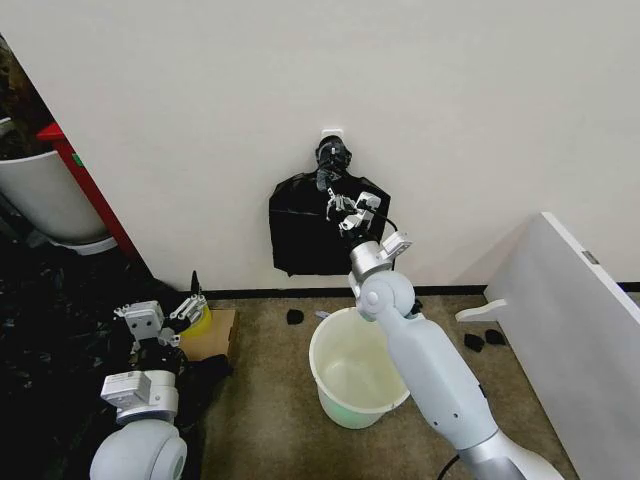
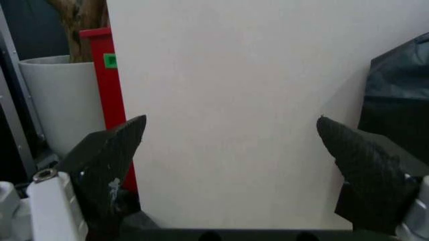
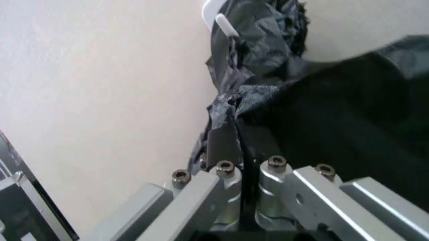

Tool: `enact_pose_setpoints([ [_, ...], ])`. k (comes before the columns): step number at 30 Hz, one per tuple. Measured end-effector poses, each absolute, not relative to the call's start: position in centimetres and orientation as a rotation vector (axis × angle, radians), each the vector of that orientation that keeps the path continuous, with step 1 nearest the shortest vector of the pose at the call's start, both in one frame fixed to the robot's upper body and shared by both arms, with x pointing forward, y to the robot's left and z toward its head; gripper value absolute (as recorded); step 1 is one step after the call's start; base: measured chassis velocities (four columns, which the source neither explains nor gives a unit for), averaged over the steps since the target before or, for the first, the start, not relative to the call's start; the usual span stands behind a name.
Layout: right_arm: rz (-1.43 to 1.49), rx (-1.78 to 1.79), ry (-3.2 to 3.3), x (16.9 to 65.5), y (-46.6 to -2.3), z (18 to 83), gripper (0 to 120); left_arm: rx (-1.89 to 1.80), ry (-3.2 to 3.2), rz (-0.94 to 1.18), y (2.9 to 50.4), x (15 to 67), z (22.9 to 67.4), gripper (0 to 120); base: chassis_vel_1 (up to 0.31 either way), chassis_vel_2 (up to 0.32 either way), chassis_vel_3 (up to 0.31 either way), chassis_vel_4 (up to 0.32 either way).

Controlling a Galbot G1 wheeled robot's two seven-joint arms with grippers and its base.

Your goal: Place the garbage bag over the trash bin.

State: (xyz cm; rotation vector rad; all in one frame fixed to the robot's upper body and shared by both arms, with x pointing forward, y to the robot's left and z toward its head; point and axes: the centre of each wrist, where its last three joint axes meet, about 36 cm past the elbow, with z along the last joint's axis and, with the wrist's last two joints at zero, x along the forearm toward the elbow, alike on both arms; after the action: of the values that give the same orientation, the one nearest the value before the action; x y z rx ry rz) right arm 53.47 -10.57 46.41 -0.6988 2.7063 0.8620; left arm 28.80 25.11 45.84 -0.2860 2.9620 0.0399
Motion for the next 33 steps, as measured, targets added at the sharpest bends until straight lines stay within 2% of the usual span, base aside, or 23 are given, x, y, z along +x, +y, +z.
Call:
enact_pose_setpoints([
  [5,0.772,-0.752,2.76,50.1,-12.0,44.5,0,-0.297,2.959,0.044,25.2,28.8,45.9,100,0.0,0.0,0.0,0.0],
  [8,0.651,-0.865,2.81,45.2,-13.5,41.8,0,-0.303,2.956,0.047,25.3,28.8,45.9,100,0.0,0.0,0.0,0.0],
  [14,0.473,-1.037,2.796,39.8,-14.9,38.2,0,-0.298,2.96,0.049,25.0,28.7,45.5,100,0.0,0.0,0.0,0.0],
  [20,0.324,-1.132,2.776,37.3,-16.1,35.5,0,-0.295,2.958,0.057,25.0,28.5,45.4,100,0.0,0.0,0.0,0.0],
  [25,0.071,-1.311,2.703,33.9,-18.4,31.6,0,-0.289,2.951,0.058,24.9,28.3,45.6,100,0.0,0.0,0.0,0.0],
  [33,-0.073,-1.406,2.637,33.9,-21.2,28.6,0,-0.284,2.951,0.063,24.9,28.2,45.7,100,0.0,0.0,0.0,0.0],
])
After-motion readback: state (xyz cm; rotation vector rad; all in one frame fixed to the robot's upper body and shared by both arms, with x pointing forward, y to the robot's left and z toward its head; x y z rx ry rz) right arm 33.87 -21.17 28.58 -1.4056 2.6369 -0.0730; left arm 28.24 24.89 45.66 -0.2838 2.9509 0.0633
